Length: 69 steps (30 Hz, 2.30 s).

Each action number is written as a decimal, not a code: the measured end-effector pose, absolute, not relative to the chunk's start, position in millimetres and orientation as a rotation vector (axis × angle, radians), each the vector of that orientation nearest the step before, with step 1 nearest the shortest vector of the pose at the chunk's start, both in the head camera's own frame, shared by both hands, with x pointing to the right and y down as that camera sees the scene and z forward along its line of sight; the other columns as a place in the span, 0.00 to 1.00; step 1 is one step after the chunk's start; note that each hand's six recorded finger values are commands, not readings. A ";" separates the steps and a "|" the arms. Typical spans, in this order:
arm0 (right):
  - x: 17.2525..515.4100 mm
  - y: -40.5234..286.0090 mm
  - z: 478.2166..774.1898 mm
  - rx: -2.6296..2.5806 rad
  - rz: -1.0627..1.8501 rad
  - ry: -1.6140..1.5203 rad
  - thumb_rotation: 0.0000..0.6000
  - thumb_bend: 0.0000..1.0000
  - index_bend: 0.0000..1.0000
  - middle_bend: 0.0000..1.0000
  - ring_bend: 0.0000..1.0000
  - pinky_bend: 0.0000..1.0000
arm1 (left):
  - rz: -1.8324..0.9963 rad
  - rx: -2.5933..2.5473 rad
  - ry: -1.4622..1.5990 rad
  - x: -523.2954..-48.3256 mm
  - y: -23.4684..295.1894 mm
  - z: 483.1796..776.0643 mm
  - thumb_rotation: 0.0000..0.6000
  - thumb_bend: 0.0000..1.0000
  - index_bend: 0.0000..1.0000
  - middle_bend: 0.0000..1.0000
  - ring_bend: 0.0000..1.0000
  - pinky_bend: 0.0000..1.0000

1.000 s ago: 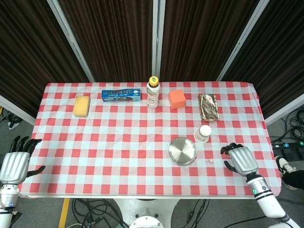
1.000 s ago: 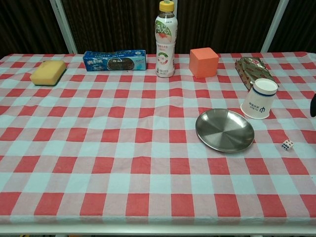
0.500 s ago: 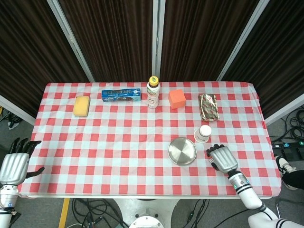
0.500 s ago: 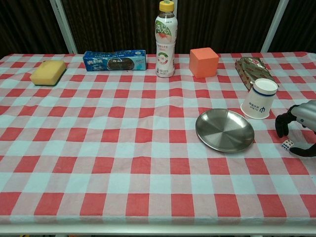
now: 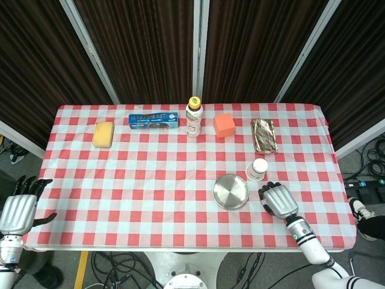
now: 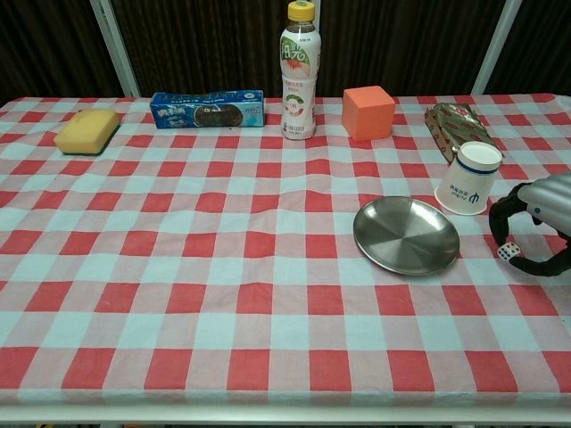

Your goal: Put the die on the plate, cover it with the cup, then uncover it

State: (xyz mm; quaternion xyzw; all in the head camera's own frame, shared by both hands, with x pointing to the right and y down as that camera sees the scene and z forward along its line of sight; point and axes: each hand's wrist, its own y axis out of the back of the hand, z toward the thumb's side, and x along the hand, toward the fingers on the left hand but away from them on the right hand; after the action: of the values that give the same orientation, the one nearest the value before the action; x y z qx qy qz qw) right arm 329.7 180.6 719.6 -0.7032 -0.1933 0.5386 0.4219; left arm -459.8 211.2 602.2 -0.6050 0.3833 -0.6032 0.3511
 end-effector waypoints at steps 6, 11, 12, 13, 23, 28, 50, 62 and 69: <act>290.6 156.8 710.8 -1.821 1.227 -0.488 1.00 0.30 0.60 0.44 0.31 0.43 | -1.555 -1.569 0.995 -459.8 212.4 601.3 1.00 0.00 0.18 0.20 0.10 0.05; 248.9 142.6 723.4 -1.832 1.163 -0.406 1.00 0.29 0.57 0.42 0.31 0.42 | -1.560 -1.568 1.006 -462.7 214.9 600.7 1.00 0.00 0.18 0.20 0.10 0.05; 242.4 141.8 726.7 -1.833 1.158 -0.392 1.00 0.29 0.55 0.42 0.30 0.40 | -1.562 -1.568 1.008 -463.2 215.4 601.1 1.00 0.00 0.18 0.20 0.10 0.05; 235.0 141.5 730.8 -1.833 1.153 -0.374 1.00 0.29 0.52 0.41 0.29 0.38 | -1.567 -1.569 1.009 -463.7 216.0 601.8 1.00 0.00 0.18 0.20 0.10 0.05; 222.6 140.3 730.7 -1.774 1.159 -0.315 1.00 0.20 0.10 0.19 0.08 0.19 | -1.568 -1.573 1.020 -465.1 216.6 602.5 1.00 0.00 0.18 0.20 0.10 0.05; 233.7 117.6 691.1 -1.766 1.110 -0.500 1.00 0.15 0.09 0.20 0.08 0.19 | -1.552 -1.582 1.021 -463.3 215.5 601.1 1.00 0.00 0.18 0.20 0.10 0.05; 357.4 81.4 718.2 -2.077 1.459 -1.034 1.00 0.07 0.20 0.24 0.10 0.20 | -1.541 -1.596 0.985 -452.2 209.5 596.2 1.00 0.00 0.18 0.20 0.10 0.05; 345.1 70.1 747.1 -2.154 1.432 -1.063 1.00 0.22 0.46 0.33 0.15 0.23 | -1.555 -1.588 0.978 -454.1 212.8 593.1 1.00 0.00 0.18 0.20 0.10 0.05; 327.4 67.6 725.6 -2.177 1.273 -1.053 1.00 0.23 0.53 0.36 0.18 0.24 | -1.550 -1.589 0.977 -452.6 209.6 590.0 1.00 0.00 0.18 0.20 0.10 0.05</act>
State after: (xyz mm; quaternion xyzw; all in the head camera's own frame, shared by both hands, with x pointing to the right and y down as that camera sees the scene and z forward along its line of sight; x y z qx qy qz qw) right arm 327.4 67.6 725.6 -0.7799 -0.3772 0.4563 0.2030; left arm -452.6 209.6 590.0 -0.6136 0.3774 -0.5985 0.3506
